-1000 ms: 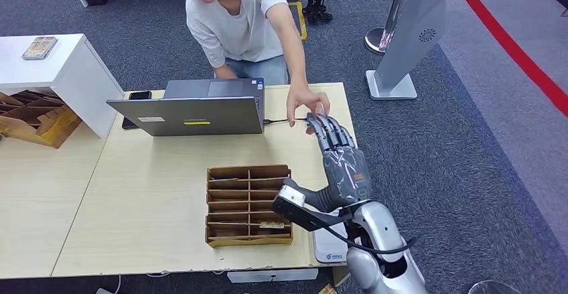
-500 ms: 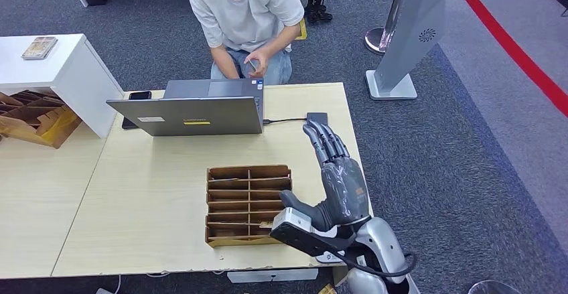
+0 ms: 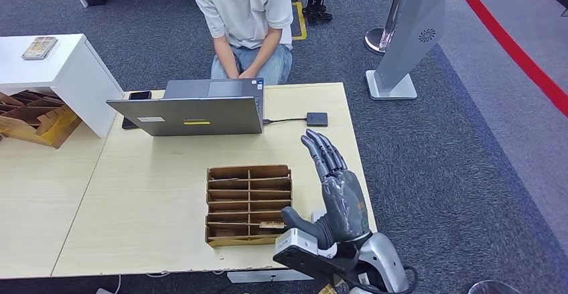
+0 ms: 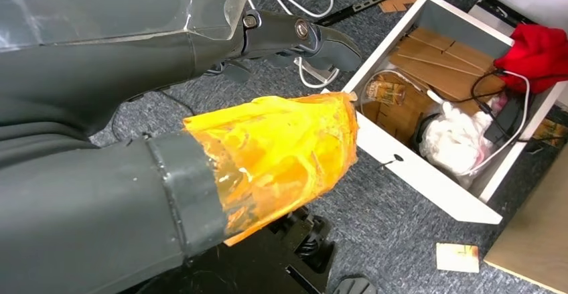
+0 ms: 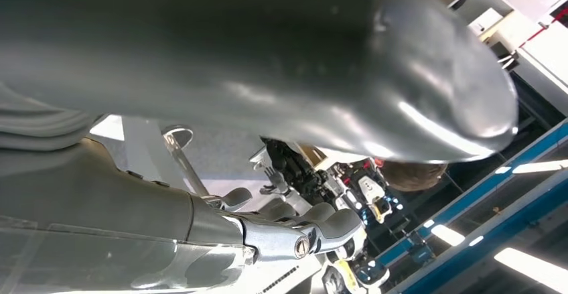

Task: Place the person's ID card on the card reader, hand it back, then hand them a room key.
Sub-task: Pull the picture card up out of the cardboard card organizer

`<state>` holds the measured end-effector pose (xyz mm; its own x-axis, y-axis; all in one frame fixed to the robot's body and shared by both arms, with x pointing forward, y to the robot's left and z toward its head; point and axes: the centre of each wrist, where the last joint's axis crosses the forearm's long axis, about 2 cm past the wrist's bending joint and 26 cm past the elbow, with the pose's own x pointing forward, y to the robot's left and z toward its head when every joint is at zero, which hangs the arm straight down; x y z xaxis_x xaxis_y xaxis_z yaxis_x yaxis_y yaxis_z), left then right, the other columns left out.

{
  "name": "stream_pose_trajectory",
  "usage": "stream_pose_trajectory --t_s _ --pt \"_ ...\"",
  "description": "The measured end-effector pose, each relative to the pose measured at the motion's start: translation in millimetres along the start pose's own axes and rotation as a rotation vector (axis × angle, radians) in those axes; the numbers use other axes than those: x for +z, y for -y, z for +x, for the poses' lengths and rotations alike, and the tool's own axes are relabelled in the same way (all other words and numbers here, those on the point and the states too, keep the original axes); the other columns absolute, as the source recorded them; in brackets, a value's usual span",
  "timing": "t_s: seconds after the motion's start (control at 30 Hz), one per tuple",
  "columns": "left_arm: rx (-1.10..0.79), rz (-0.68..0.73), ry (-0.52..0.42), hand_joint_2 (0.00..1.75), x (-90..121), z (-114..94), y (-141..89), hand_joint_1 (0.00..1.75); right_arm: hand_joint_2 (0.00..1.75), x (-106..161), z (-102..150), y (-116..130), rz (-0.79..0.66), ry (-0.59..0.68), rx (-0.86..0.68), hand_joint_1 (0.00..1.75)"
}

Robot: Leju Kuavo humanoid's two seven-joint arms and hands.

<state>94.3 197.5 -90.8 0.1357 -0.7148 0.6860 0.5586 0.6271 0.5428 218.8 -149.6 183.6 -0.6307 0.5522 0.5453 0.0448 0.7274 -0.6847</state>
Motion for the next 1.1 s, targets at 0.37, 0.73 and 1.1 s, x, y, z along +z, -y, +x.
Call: stream_pose_trajectory --t_s 0.37,0.73,1.1 --pt "0.008 0.01 -0.011 0.0 1 -2 0 0.0 0.0 5 4 -3 0.018 0.016 -0.047 0.0" --pt "0.011 0.016 -0.016 0.0 2 -3 0 0.0 0.0 10 8 -2 0.023 0.046 -0.076 0.0" --pt "0.007 0.026 -0.015 0.0 2 -3 -1 0.0 0.0 15 13 -6 0.07 0.083 -0.093 0.0"
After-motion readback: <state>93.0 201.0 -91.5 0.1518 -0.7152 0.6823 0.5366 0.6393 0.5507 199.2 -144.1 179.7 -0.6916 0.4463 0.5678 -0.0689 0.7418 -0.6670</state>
